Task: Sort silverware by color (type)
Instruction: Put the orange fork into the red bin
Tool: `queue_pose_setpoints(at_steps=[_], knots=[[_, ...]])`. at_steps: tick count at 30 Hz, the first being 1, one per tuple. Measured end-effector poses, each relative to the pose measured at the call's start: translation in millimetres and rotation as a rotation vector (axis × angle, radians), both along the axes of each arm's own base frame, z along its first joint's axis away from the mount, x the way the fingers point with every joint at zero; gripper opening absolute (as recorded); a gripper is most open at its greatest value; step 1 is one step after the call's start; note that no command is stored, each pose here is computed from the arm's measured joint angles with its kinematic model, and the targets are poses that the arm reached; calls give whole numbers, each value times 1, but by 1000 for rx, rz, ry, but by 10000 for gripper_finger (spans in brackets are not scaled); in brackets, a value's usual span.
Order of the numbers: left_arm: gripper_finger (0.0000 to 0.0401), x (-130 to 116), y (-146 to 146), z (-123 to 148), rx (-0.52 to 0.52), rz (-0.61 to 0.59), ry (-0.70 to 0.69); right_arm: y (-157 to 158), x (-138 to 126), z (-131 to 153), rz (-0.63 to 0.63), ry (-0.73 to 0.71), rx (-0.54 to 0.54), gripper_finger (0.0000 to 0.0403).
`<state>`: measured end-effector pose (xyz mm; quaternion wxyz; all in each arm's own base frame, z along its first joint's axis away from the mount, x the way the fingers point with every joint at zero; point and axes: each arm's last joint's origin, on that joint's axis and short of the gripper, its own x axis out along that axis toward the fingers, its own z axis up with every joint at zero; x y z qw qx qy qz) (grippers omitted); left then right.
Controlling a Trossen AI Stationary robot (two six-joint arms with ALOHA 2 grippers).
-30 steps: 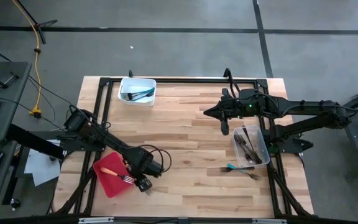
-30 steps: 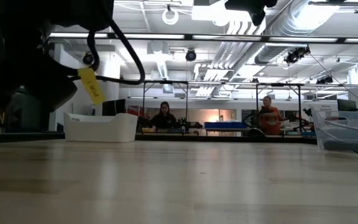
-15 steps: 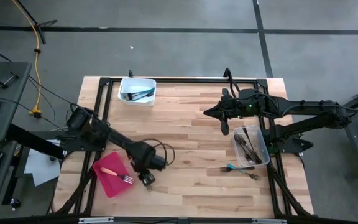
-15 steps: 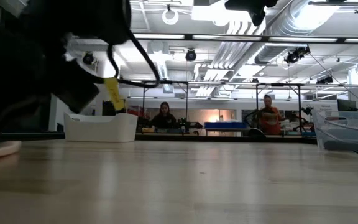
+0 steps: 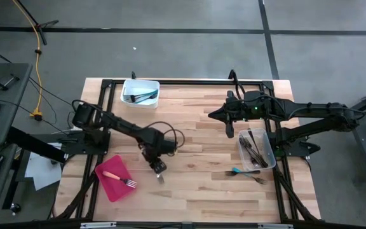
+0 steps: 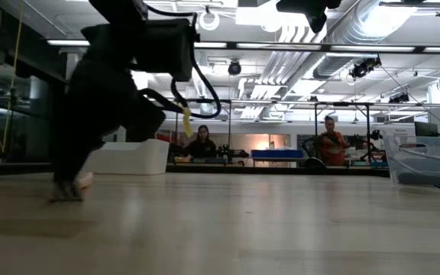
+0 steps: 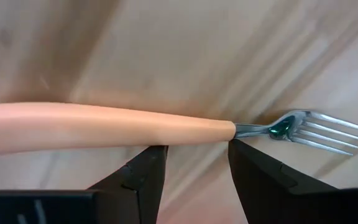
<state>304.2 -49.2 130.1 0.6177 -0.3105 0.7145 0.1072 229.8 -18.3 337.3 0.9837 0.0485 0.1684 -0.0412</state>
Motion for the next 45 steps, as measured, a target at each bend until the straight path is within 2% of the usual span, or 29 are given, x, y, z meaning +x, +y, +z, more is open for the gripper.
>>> queue_pose_setpoints(at_steps=[8, 12, 15, 18, 20, 24, 28, 32, 35, 40, 45], knots=[[167, 14, 26, 9, 32, -21, -104, 0, 0, 0, -16, -3, 42, 0], [168, 10, 31, 29, 25, -80, -162, 0, 0, 0, -24, -3, 47, 0], [168, -3, 29, 48, 47, -181, -172, 0, 0, 0, -32, -6, 67, 0], [168, -15, 27, 70, 141, -300, -234, 0, 0, 0, -34, -5, 70, 0], [168, -24, 24, 83, 200, -384, -321, 0, 0, 0, -38, -6, 84, 0], [168, -39, 17, 95, 255, -541, -543, 0, 0, 0, -49, -4, 114, 0], [168, -56, 11, 92, 363, -673, -677, 0, 0, -1, -57, -5, 135, 0], [168, -58, 7, 94, 501, -961, -732, 0, 0, -1, -57, -5, 136, 0], [168, -56, 6, 92, 551, -1114, -740, 0, 0, -1, -59, -6, 141, 0], [168, -44, 10, 81, 553, -1208, -744, 0, 0, -1, -65, -4, 158, 0], [167, -33, 10, 62, 441, -1231, -723, 0, -1, -3, -71, 18, 170, 0]])
